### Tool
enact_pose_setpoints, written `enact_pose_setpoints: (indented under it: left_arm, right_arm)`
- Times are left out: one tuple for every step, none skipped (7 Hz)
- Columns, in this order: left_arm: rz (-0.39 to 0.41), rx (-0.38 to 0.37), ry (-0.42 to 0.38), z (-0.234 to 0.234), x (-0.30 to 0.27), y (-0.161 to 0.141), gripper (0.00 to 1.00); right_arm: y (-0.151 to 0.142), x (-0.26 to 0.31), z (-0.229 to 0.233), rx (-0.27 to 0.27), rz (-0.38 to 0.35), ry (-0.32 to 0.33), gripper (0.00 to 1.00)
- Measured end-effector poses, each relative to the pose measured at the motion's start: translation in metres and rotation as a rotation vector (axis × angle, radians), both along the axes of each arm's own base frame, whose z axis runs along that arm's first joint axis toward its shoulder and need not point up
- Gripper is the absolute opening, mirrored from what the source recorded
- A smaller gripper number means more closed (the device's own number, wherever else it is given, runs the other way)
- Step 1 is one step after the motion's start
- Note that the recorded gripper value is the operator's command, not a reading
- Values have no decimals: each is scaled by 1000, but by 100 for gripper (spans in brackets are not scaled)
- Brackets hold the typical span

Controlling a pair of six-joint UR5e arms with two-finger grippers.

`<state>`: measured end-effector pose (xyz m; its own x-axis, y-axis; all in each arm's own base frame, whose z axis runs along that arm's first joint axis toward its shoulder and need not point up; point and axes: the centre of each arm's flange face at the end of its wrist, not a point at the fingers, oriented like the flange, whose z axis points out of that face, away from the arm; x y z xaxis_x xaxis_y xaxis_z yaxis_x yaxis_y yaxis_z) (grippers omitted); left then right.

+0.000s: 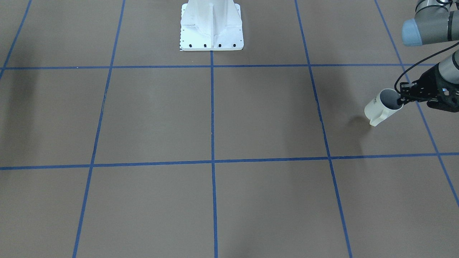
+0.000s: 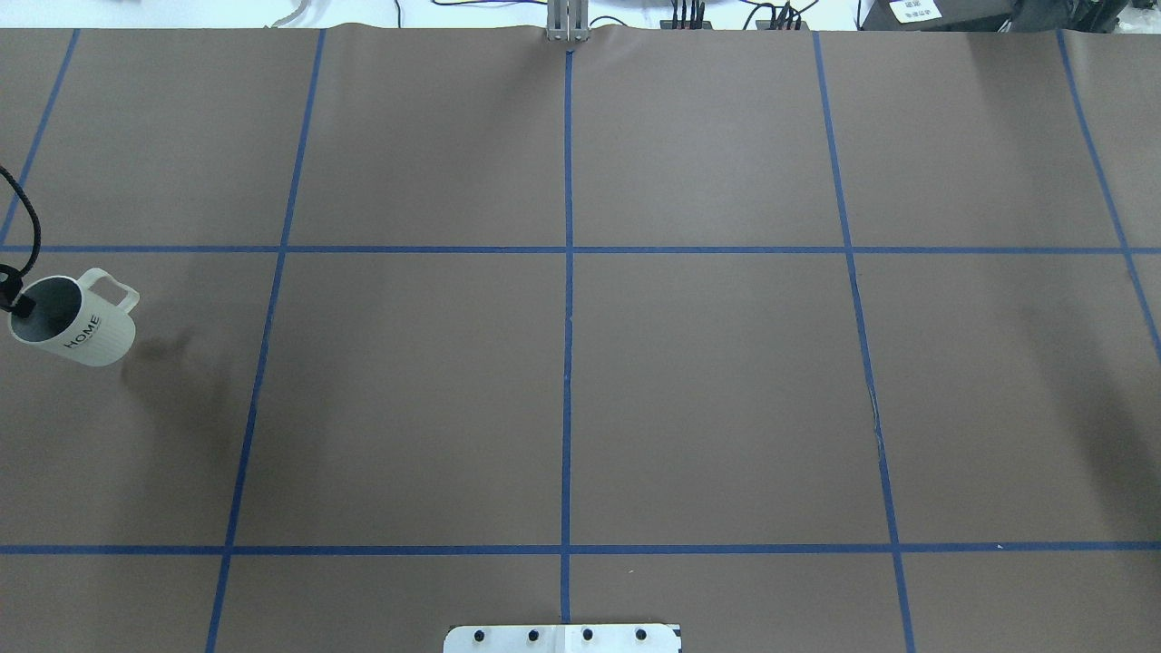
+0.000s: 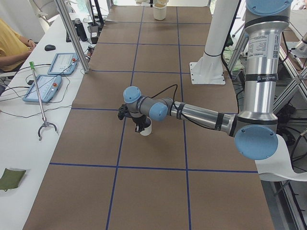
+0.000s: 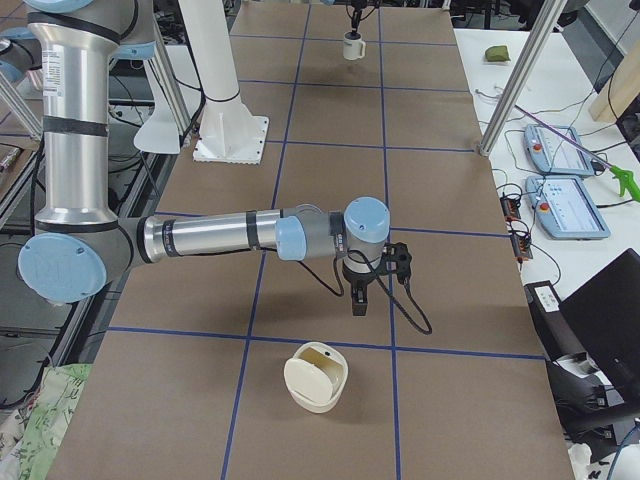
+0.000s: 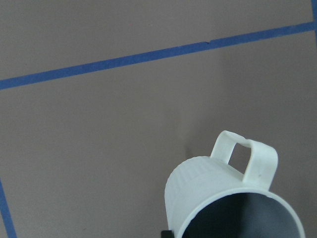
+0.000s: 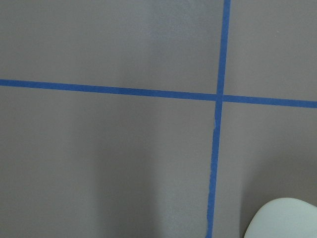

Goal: Left arm hands cup to right arm to dump lemon

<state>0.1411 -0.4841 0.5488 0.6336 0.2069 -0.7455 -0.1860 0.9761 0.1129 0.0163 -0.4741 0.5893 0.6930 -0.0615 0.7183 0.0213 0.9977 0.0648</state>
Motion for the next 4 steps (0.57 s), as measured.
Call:
enact_pose_setpoints:
  left_arm:
    - [1,1,-1,1,1,0,0]
    - [3,0,-2,2,2,0,0]
    - [7,-3,-3,4,4,0,0]
    - [13,-6,-4,5,8,1,0]
  right_arm:
    - [0,0,-1,2,0,-2,100]
    - [0,0,-1,4,0,-3,100]
    - [0,0,-2,4,0,-4,100]
    - [0,0,-2,4,-1,-5,100]
